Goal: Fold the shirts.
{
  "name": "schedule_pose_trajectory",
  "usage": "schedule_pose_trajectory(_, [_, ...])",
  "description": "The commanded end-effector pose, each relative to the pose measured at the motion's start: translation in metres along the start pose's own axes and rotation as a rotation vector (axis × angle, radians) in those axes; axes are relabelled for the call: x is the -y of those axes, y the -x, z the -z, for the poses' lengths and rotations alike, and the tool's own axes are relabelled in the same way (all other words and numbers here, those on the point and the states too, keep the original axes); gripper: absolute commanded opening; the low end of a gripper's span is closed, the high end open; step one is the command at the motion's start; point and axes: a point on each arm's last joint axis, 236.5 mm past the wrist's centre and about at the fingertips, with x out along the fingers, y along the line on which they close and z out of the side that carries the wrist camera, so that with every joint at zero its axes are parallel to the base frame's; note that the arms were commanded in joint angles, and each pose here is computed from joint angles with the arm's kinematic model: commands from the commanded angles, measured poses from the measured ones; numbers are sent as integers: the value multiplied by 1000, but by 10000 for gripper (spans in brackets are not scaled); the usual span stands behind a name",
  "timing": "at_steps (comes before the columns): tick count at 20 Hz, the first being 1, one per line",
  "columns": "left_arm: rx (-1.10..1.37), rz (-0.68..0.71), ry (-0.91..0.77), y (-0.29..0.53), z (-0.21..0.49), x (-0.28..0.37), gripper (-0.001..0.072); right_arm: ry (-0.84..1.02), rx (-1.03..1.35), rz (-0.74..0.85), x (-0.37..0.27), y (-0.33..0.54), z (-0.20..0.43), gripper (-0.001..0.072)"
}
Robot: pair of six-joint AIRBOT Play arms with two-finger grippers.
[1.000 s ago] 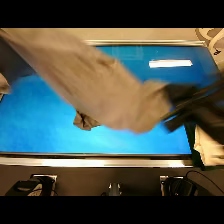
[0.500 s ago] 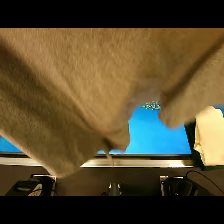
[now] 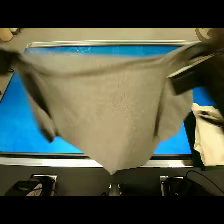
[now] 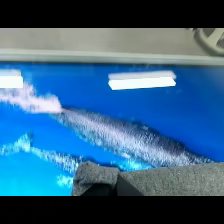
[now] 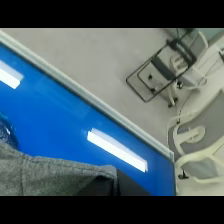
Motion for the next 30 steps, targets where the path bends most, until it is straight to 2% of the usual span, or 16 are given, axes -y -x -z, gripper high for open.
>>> schedule_pose_trajectory(1, [-172,-73,84,-71,80,-45,24,-162,-120,22,-59,-82,37,22])
schedule_pose_trajectory(3, [-199,-90,103,-100,90,-59,24,-311,-38,-6,-70,-131,29,23])
schedule_pose_trajectory(5, [-217,-104,118,-127,96,-70,24,-343,138,-100,-83,-170,1,24])
schedule_pose_trajectory(7, [-223,-119,132,-153,98,-83,24,-353,195,-155,-94,-197,0,24])
schedule_pose_trajectory(12, [-342,-145,176,-204,138,-109,25,-417,-131,-120,-123,-238,93,25])
schedule_pose_trajectory(16, [-591,-100,253,-218,212,-97,27,-575,-302,-248,-186,-248,132,41])
schedule_pose_trajectory(17, [-650,-93,257,-216,227,-93,84,-567,-317,-278,-195,-247,135,192])
schedule_pose_trajectory(18, [-697,-86,262,-210,235,-91,309,-541,-312,-299,-196,-245,132,358])
schedule_pose_trajectory(19, [-716,-83,263,-203,229,-94,588,-496,-297,-299,-186,-239,128,389])
schedule_pose_trajectory(20, [-733,-67,235,-192,217,-100,647,-481,-286,-284,-169,-234,124,412])
schedule_pose_trajectory(21, [-732,-69,202,-180,200,-115,646,-526,-294,-256,-143,-229,126,517])
schedule_pose_trajectory(22, [-704,-112,244,-170,185,-135,634,-563,-311,-243,-119,-223,133,536])
schedule_pose_trajectory(24, [-690,-195,395,-143,180,-175,474,-541,-368,-292,-84,-206,156,535])
schedule_pose_trajectory(27, [-833,-221,517,-110,232,-199,475,-375,-574,-521,-95,-165,214,529])
schedule_pose_trajectory(29, [-914,-196,515,-105,271,-195,474,-287,-694,-623,-111,-141,246,484])
schedule_pose_trajectory(30, [-943,-183,504,-105,287,-192,474,-271,-727,-654,-119,-134,255,488])
